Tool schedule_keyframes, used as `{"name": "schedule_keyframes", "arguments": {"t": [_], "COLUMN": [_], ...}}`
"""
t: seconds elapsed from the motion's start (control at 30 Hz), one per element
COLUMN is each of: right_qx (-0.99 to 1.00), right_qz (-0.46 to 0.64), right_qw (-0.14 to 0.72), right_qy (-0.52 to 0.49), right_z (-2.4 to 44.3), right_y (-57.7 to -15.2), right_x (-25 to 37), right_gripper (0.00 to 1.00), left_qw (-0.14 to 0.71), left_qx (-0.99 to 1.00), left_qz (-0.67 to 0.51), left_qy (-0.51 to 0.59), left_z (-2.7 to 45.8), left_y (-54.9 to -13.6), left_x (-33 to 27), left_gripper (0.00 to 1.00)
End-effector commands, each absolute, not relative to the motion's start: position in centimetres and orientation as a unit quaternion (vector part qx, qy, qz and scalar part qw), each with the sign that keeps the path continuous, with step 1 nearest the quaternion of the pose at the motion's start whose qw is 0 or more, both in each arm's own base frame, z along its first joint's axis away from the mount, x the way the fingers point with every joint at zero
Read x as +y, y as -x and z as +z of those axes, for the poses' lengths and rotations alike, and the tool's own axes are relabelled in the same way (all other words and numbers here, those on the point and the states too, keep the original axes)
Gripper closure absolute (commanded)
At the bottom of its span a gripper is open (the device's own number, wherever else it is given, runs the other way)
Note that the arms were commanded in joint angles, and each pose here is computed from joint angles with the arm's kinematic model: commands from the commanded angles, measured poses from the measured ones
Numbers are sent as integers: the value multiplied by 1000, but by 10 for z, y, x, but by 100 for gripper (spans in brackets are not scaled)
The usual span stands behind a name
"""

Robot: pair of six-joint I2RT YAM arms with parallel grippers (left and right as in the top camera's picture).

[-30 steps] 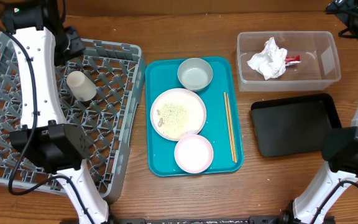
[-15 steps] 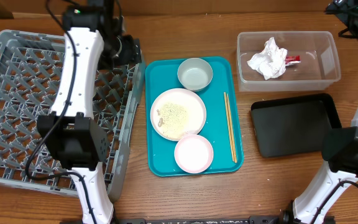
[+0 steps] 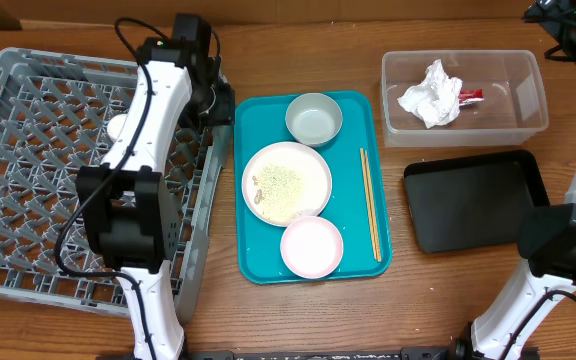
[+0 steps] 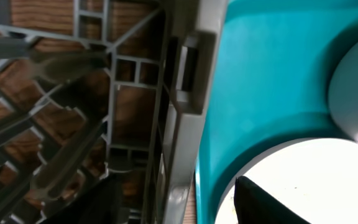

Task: Sort waste into correct bins and load items into the dishwasher
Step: 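Move the left arm right toward the teal tray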

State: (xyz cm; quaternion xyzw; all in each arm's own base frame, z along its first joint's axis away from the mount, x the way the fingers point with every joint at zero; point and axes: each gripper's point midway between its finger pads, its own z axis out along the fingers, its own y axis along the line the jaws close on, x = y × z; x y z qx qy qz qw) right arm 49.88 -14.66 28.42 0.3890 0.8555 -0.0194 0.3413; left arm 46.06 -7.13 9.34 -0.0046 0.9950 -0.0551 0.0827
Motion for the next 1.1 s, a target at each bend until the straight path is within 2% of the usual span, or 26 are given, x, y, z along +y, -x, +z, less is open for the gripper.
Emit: {"name": "schedule_keyframes", "arguments": {"t": [0.0, 0.07, 0.13, 0.57, 1.07], "right_qx": [852, 852, 852, 852, 852], "right_qz": [-16, -16, -16, -16, -16], "right_qw": [351, 351, 351, 351, 351], "right_qy": [-388, -388, -388, -388, -388], "right_z": [293, 293, 293, 293, 293], "right_y": [-499, -499, -499, -499, -499], "right_x": [-145, -145, -145, -145, -145], "right_gripper": [0, 0, 0, 0, 0], "left_qw": [75, 79, 85, 141, 193], "left_qx": [996, 995, 995, 990, 981], "left_qz": [-46, -47, -48, -9, -6], "left_qy": [-31, -34, -36, -21, -13], "left_z": [80, 76, 73, 72, 76], "left_y": [-457, -458, -460, -487, -512], "left_x": [-80, -83, -85, -73, -69], "left_gripper": [44, 53, 58, 64, 83]}}
